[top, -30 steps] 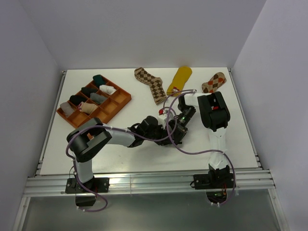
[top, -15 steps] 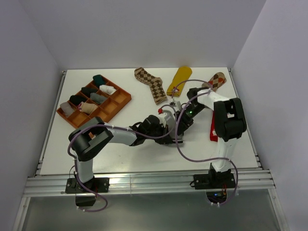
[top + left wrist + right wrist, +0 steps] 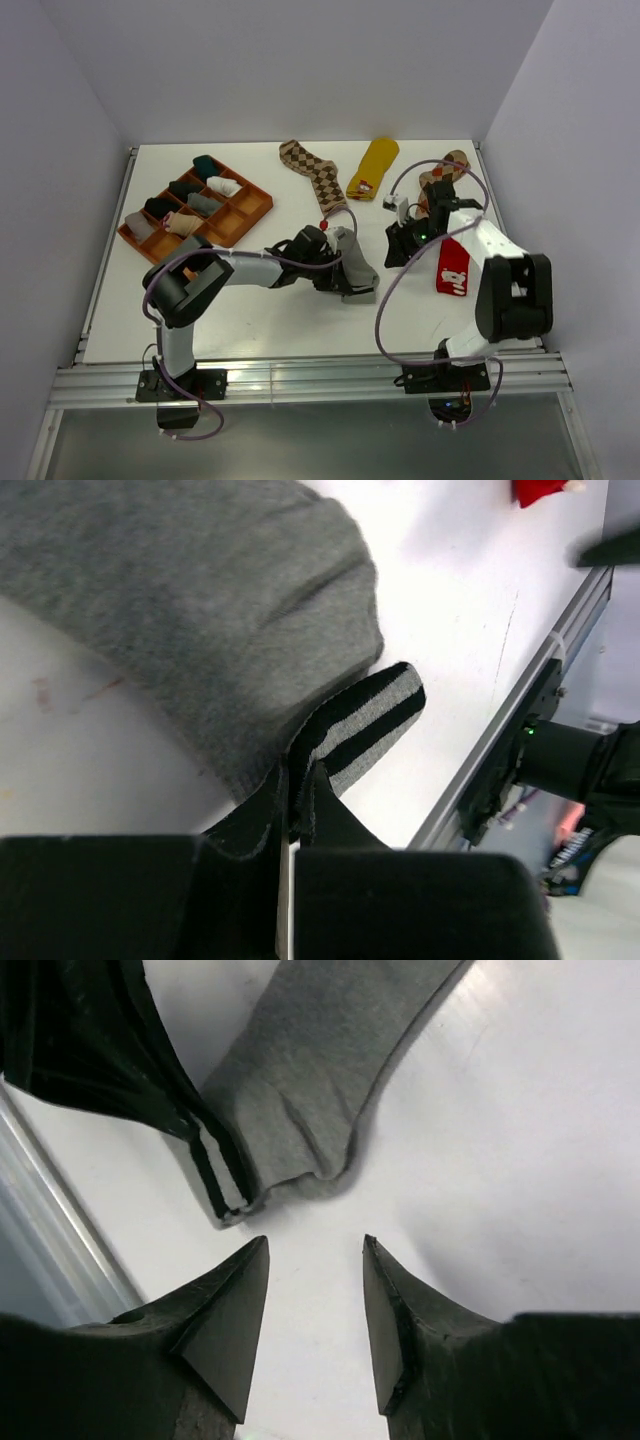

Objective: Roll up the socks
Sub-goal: Roll the sock at the center of the board.

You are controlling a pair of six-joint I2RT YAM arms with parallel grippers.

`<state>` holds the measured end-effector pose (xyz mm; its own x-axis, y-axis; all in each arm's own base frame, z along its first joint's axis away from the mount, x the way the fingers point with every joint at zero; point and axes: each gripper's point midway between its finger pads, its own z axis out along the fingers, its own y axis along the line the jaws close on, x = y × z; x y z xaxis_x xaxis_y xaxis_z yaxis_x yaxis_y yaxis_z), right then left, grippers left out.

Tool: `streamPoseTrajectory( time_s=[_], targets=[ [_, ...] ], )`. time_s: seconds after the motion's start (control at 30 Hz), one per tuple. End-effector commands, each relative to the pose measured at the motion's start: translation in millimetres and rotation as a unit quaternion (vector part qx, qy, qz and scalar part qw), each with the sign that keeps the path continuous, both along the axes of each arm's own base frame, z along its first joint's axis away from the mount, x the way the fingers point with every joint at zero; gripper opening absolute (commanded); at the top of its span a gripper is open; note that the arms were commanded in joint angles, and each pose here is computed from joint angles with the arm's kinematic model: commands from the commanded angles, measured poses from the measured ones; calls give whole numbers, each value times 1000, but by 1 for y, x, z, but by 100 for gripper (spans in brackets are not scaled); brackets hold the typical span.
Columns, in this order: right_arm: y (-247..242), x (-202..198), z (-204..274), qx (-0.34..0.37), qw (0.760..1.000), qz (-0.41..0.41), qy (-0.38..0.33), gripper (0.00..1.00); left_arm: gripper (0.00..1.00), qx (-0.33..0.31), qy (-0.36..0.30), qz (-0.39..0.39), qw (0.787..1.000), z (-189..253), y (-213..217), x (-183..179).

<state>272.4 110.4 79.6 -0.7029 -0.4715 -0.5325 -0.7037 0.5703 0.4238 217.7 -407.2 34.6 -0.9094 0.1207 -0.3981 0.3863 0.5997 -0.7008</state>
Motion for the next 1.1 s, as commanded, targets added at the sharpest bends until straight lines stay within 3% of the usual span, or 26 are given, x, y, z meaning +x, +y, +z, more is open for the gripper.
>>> streamPoseTrajectory(
  time_s=[0.0,0.2,0.43,0.8,1.07],
  targets=[
    [-5,16,23,-20,991,-2,-134,51,0,40,90,7,995,-20,19,-10],
    [6,-4,21,-49,970,60,-230,56,0,43,166,-4,985,-28,21,-19],
    [44,-34,0,-99,923,153,-339,62,0,69,224,-9,972,-43,28,-24],
    [62,-53,-44,-149,901,230,-335,62,0,69,239,-12,968,-42,23,-19],
    [75,-66,-44,-144,899,245,-334,60,0,76,241,-13,967,-44,25,-17]
  ],
)
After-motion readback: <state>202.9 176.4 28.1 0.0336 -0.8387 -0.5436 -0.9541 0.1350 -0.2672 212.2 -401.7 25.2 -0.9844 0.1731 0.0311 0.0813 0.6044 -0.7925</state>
